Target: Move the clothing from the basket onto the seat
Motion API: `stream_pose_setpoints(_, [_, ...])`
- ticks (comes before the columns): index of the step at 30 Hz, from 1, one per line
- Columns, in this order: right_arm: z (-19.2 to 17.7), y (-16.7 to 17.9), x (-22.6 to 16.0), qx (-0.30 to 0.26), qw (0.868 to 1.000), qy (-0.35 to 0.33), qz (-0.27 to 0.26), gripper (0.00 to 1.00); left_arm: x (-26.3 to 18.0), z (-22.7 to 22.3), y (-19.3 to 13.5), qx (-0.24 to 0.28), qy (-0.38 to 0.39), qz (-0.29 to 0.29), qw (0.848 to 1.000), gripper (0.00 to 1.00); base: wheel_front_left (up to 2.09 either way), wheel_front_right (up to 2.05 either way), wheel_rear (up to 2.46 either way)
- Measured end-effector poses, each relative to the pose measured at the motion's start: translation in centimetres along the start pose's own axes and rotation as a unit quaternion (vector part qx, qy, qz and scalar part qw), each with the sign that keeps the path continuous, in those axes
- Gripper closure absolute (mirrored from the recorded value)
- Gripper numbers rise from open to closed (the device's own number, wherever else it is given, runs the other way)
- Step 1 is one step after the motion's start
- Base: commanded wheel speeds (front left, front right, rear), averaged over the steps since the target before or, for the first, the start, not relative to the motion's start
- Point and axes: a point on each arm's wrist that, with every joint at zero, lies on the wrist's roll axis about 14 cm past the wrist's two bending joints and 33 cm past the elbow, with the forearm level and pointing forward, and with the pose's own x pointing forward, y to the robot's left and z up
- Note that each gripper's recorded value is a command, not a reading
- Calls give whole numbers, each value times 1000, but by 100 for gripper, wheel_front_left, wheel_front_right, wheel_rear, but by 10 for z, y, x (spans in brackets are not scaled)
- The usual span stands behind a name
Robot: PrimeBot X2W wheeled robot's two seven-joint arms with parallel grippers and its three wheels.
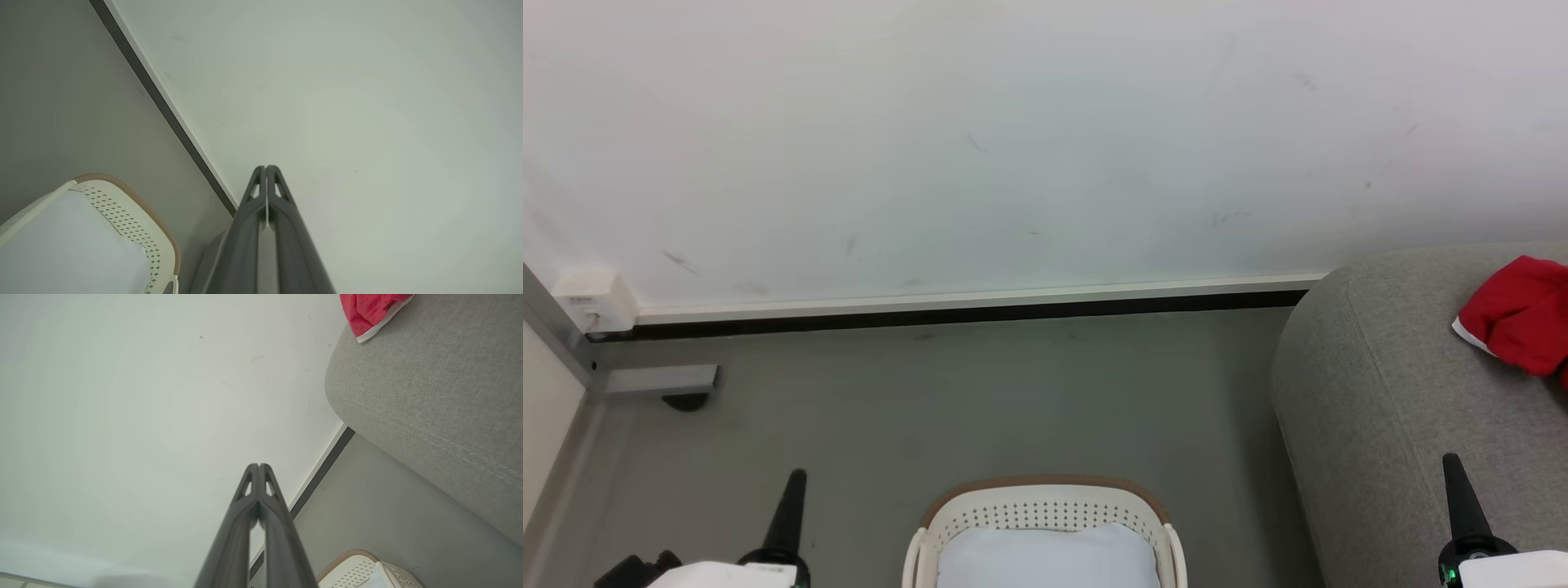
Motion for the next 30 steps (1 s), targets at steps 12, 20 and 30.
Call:
stream_pose_setpoints(12, [-1,3,3,52,999,5,5,100,2,5,-3,-50,-3,-9,999,100,0,0,0])
stream_pose_setpoints(20, [-1,6,6,85,996,9,11,100,2,10,-5,-84,-7,-14,996,100,0,0,0])
stream_pose_setpoints(30, [-2,11,9,122,992,14,18,100,3,14,-7,-122,-10,-22,992,100,0,0,0])
